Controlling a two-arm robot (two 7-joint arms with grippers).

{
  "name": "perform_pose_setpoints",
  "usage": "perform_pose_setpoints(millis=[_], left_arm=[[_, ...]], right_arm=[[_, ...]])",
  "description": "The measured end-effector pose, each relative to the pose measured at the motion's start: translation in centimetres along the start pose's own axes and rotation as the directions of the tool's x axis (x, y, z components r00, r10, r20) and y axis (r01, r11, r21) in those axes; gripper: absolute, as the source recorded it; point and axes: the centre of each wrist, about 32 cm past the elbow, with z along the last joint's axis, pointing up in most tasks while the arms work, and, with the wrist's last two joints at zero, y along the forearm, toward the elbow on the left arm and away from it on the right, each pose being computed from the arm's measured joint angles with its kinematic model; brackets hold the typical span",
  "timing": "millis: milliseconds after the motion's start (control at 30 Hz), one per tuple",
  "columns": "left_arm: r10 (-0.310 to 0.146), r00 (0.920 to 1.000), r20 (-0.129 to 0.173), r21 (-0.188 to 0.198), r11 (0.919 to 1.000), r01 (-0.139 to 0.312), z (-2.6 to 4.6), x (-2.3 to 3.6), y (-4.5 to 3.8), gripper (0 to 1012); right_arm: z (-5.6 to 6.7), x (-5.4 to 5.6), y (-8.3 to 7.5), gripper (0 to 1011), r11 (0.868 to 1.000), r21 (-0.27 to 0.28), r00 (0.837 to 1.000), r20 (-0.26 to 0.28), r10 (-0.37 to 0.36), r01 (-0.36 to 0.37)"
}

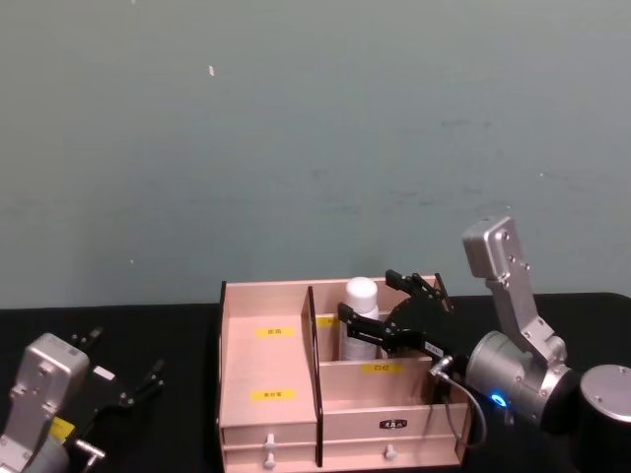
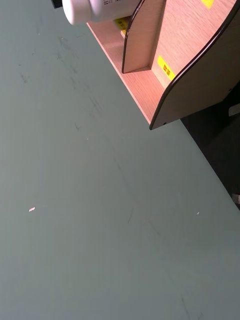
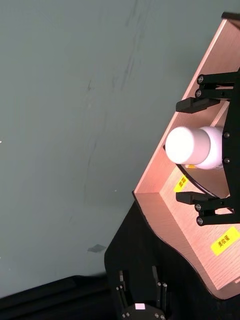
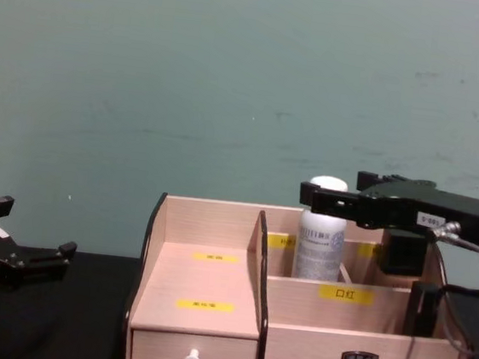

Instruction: Pick up the facial cleanser and watermelon frost from the table and place them into the tiered storage box.

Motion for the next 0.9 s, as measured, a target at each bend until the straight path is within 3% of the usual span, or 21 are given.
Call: perform_pose_setpoints(millis=[433, 900], left_arm=[[0.0, 1.0, 0.0, 0.0, 1.0, 0.0, 0.0, 0.0, 0.0, 1001], [0.0, 1.0, 0.0, 0.0, 1.0, 0.0, 0.0, 0.0, 0.0, 1001]], right_arm=[[-0.1, 0.1, -3.7, 1002, 1.0, -0.001, 1.0, -0.005, -0.009, 0.009], [-0.9, -0.2, -8.7, 1002, 0.996, -0.049, 0.997, -0.012, 0.07, -0.07]])
